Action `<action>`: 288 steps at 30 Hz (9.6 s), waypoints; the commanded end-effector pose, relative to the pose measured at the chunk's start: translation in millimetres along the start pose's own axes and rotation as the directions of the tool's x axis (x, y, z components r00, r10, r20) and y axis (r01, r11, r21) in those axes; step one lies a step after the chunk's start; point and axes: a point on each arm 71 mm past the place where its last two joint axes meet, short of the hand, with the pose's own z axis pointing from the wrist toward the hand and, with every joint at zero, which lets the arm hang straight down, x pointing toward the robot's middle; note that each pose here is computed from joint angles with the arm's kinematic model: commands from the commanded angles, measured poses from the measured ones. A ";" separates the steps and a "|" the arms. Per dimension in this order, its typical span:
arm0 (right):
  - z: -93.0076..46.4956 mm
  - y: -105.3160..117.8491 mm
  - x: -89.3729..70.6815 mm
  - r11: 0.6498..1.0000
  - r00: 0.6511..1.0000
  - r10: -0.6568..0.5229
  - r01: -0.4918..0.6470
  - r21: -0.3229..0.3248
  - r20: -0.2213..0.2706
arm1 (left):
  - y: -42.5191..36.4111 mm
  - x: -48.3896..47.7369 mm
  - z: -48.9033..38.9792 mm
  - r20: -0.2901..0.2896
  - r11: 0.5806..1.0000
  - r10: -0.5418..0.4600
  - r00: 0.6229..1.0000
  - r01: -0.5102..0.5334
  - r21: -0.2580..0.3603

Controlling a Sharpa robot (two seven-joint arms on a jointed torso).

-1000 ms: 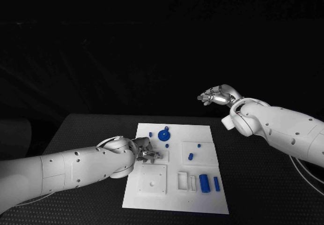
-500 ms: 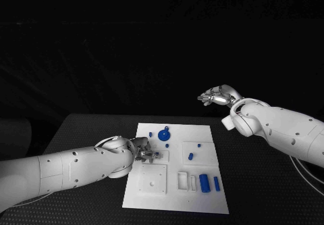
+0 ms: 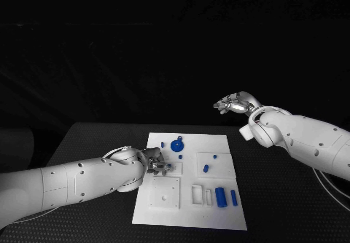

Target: Assemble the parts on the task board

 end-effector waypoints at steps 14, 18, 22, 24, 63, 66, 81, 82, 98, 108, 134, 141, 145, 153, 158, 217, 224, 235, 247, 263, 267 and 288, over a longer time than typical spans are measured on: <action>-0.6 -1.8 0.7 1.000 1.000 0.003 -0.003 -0.002 -0.011 | 8.2 -1.3 -2.1 -0.005 1.000 -0.012 1.000 0.012 -0.015; -0.9 -2.8 1.1 1.000 1.000 0.003 -0.003 0.000 -0.011 | 9.1 -1.0 -2.4 -0.012 1.000 -0.024 1.000 0.024 -0.014; -1.1 -3.5 1.4 1.000 1.000 0.003 -0.003 0.001 -0.011 | 8.5 -0.4 -2.4 -0.020 0.999 -0.033 0.999 0.033 -0.009; -1.2 -3.8 1.8 1.000 1.000 0.003 -0.003 0.002 -0.012 | 8.3 -0.2 -2.4 -0.022 0.999 -0.041 0.999 0.041 -0.008; 0.0 -7.8 -1.3 1.000 1.000 0.001 -0.001 0.014 -0.001 | 12.4 -126.6 5.7 0.101 0.993 -0.093 0.990 0.100 -0.066; 0.1 -7.6 -1.0 1.000 1.000 0.001 -0.001 0.013 -0.002 | 13.1 -130.9 12.3 0.102 0.993 -0.065 0.993 0.075 -0.090; 1.2 -5.7 1.7 1.000 1.000 0.002 -0.002 0.009 -0.005 | 13.6 -129.3 36.2 -0.047 0.984 -0.006 0.999 -0.002 -0.180; 1.3 -5.4 2.1 1.000 1.000 0.003 -0.003 0.008 -0.006 | 13.0 -128.9 37.2 -0.049 0.984 -0.006 0.999 -0.003 -0.180; 1.1 -3.5 4.1 1.000 1.000 0.005 -0.005 0.004 -0.010 | 11.5 -117.4 49.9 -0.065 0.981 -0.011 0.998 -0.002 -0.196; 0.6 -2.7 4.5 1.000 1.000 0.006 -0.006 0.001 -0.011 | 16.7 -108.0 56.5 -0.059 0.979 -0.025 0.998 0.012 -0.201; 1.7 -0.1 8.2 1.000 1.000 0.008 -0.008 -0.002 -0.016 | 15.5 -110.5 61.0 -0.035 0.981 -0.059 0.998 0.051 -0.188; 2.0 0.7 9.4 1.000 1.000 0.009 -0.009 -0.003 -0.018 | 11.2 -110.2 62.8 -0.031 0.982 -0.073 0.997 0.066 -0.177; 2.2 1.0 9.8 1.000 1.000 0.009 -0.009 -0.004 -0.019 | 10.9 -109.8 63.1 -0.038 0.982 -0.074 0.997 0.066 -0.175; 2.1 1.1 9.8 1.000 1.000 0.009 -0.009 -0.004 -0.019 | 11.4 -108.1 64.5 -0.043 0.982 -0.074 0.996 0.066 -0.176; 2.0 1.1 9.7 1.000 1.000 0.009 -0.009 -0.004 -0.019 | 10.8 -108.0 64.9 -0.043 0.982 -0.076 0.996 0.067 -0.174; 3.2 3.6 12.9 1.000 1.000 0.011 -0.011 -0.008 -0.025 | 15.7 -102.7 69.5 -0.072 0.978 -0.133 0.988 0.119 -0.170; 3.2 3.4 12.7 1.000 1.000 0.010 -0.011 -0.008 -0.024 | 16.3 -102.8 69.4 -0.073 0.977 -0.137 0.988 0.123 -0.172; 3.1 2.9 12.2 1.000 1.000 0.010 -0.011 -0.007 -0.025 | 20.1 -106.6 69.5 -0.038 0.973 -0.150 0.988 0.141 -0.184; 3.2 2.3 11.7 1.000 1.000 0.011 -0.011 -0.005 -0.025 | 21.8 -108.9 69.3 -0.003 0.957 -0.231 0.973 0.227 -0.178; 1.7 -1.4 7.0 1.000 1.000 0.009 -0.008 0.003 -0.022 | 25.4 -104.1 56.1 0.013 0.951 -0.275 0.961 0.274 -0.141; 1.8 -3.3 4.7 1.000 1.000 0.008 -0.008 0.007 -0.017 | 26.6 -101.0 47.2 0.029 0.953 -0.277 0.960 0.279 -0.120; 0.4 -9.8 -2.9 1.000 1.000 0.004 -0.004 0.020 -0.003 | 34.7 -55.9 -8.2 0.024 0.991 -0.128 0.991 0.129 -0.045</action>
